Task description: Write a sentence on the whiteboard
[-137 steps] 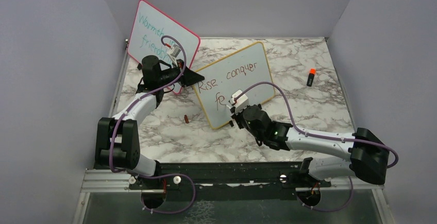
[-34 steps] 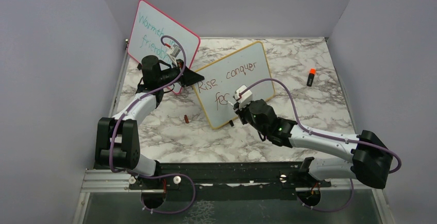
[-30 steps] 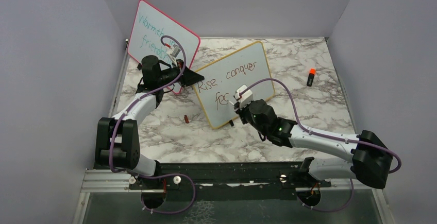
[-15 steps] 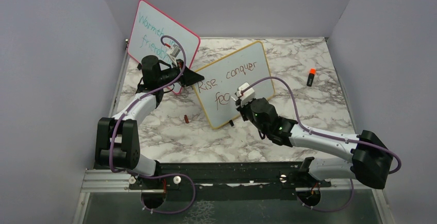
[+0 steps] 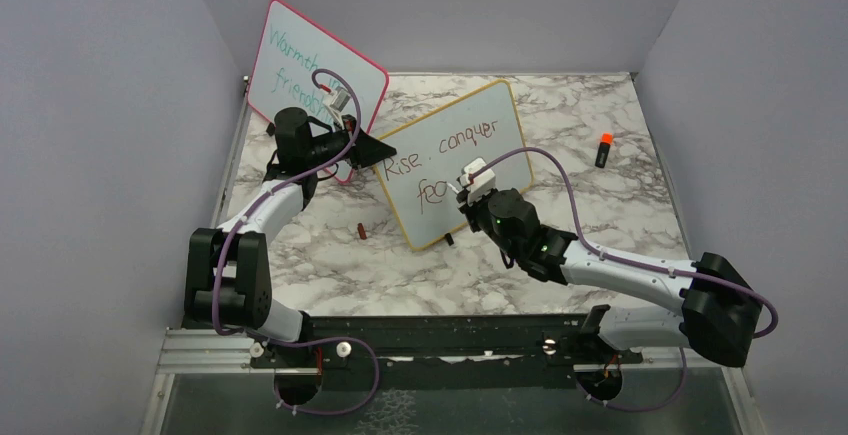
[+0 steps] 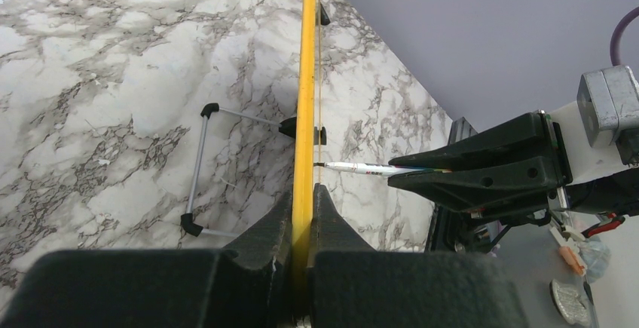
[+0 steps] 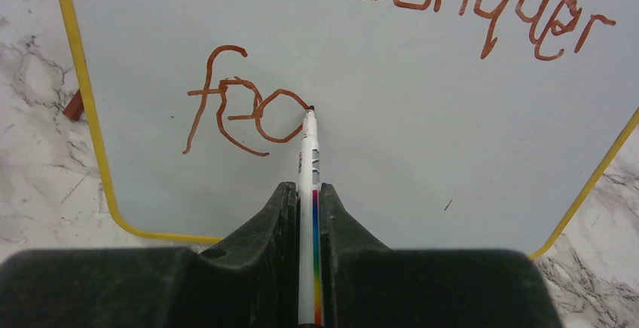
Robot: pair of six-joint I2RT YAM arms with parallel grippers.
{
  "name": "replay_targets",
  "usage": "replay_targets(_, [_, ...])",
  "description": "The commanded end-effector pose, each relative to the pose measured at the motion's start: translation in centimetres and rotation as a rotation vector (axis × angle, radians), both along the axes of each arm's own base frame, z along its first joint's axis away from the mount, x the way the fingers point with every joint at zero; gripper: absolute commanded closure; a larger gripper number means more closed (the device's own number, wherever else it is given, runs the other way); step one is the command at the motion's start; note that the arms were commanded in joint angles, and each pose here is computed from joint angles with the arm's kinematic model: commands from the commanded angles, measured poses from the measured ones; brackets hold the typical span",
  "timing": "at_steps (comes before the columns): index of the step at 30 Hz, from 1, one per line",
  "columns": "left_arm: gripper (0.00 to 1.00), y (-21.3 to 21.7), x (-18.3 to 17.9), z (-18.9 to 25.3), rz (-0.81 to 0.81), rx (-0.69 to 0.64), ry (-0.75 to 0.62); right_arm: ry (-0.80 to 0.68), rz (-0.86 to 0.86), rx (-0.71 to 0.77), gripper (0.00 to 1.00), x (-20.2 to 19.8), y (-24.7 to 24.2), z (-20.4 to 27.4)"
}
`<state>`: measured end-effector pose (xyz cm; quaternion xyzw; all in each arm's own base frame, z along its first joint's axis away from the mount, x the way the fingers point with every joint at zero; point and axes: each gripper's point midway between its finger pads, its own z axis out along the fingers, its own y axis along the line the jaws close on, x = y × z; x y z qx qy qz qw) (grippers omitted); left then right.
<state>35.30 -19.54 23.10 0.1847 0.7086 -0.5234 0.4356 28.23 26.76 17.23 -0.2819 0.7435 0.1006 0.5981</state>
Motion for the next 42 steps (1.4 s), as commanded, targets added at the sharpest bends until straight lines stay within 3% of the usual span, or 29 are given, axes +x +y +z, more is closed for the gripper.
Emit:
replay_targets(1, [1.00, 0.1, -0.3, -0.4, -0.017, 0.004, 0.011, -0.021, 0.016, 0.039, 0.99, 0.4, 0.8, 1.5])
replay_targets(22, [1.00, 0.1, -0.3, -0.5, -0.017, 0.004, 0.013, 0.092, -0.021, -0.048, 0.99, -1.2, -1.5, -2.7])
replay_targets(32, [1.00, 0.1, -0.4, -0.3, -0.016, 0.003, 0.009, 0.053, -0.075, -0.046, 0.99, -0.2, -2.2, -1.7])
replay_targets(42, [1.00, 0.1, -0.4, -0.3, -0.018, 0.003, 0.011, -0.015, -0.018, 0.024, 0.99, -0.5, -1.5, 0.7])
